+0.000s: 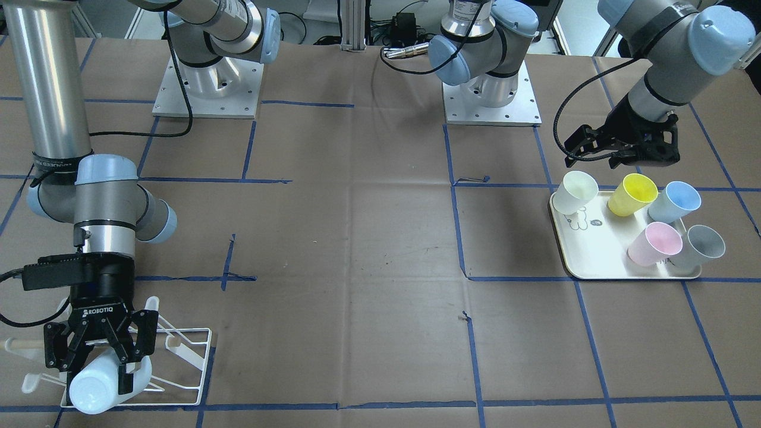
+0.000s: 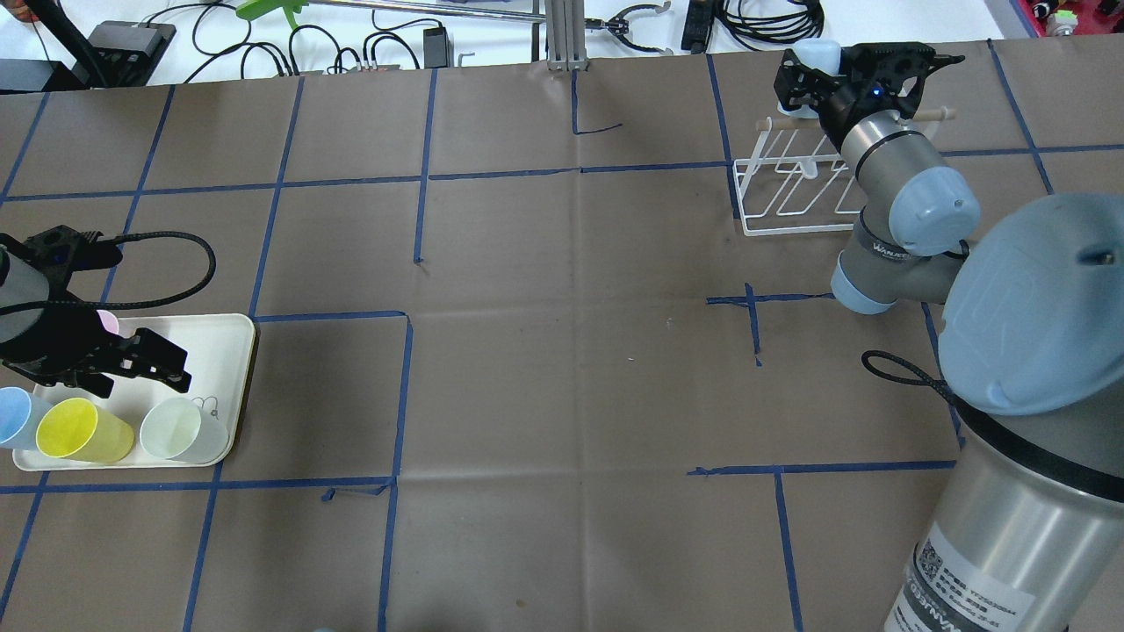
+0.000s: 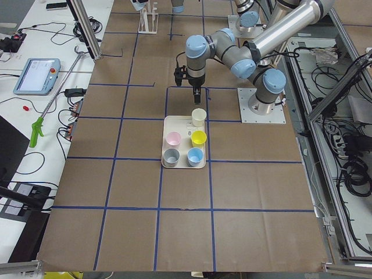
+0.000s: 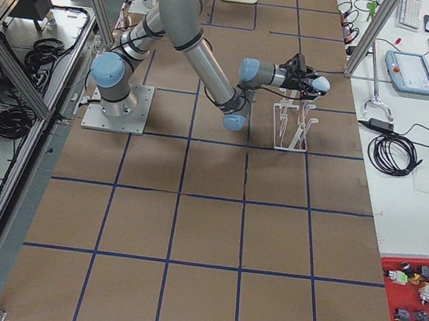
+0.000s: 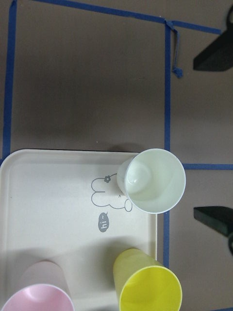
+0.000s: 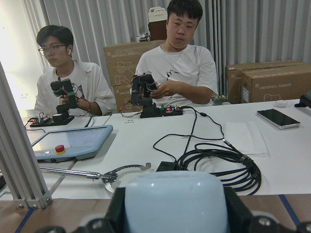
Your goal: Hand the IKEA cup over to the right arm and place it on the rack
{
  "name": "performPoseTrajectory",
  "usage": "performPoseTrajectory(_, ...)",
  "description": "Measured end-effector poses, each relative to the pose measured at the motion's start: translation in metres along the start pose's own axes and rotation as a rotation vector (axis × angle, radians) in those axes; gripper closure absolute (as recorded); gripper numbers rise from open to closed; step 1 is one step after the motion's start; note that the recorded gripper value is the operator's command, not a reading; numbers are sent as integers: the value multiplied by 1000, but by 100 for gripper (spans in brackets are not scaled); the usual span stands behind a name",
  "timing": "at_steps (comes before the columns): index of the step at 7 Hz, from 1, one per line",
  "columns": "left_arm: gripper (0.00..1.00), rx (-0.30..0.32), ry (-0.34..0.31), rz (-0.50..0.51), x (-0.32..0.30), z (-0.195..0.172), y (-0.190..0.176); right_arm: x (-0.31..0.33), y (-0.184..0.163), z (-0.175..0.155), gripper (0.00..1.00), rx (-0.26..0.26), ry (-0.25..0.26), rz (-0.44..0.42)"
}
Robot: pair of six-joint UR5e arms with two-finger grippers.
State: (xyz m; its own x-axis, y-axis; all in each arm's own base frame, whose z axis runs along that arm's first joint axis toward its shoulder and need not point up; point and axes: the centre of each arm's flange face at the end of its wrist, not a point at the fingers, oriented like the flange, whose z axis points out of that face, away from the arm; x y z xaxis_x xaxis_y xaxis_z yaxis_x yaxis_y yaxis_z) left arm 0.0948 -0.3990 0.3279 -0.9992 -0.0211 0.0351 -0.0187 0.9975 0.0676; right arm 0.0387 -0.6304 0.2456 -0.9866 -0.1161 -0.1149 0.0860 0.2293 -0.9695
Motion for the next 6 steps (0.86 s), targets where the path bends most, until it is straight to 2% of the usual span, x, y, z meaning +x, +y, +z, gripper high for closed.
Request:
performPoseTrajectory(2,3,20,-12,2,5,39,9,-4,3,3,77,-1,-7,-2)
performPoseTrajectory(3,3,17,-14,4,7,51,13,-4,4,4,71,-4,-7,-1)
performPoseTrajectory(4,3,7,-13,7,6,61,12,-3,6,4,39,-6,-7,1)
performPoseTrajectory(5,3,0,-12,10,3,71,8,-4,6,4,1,-6,-6,2)
performPoseTrajectory(6,2,-5,-10,12,1,80,3,-3,5,3,0,-4,-6,3)
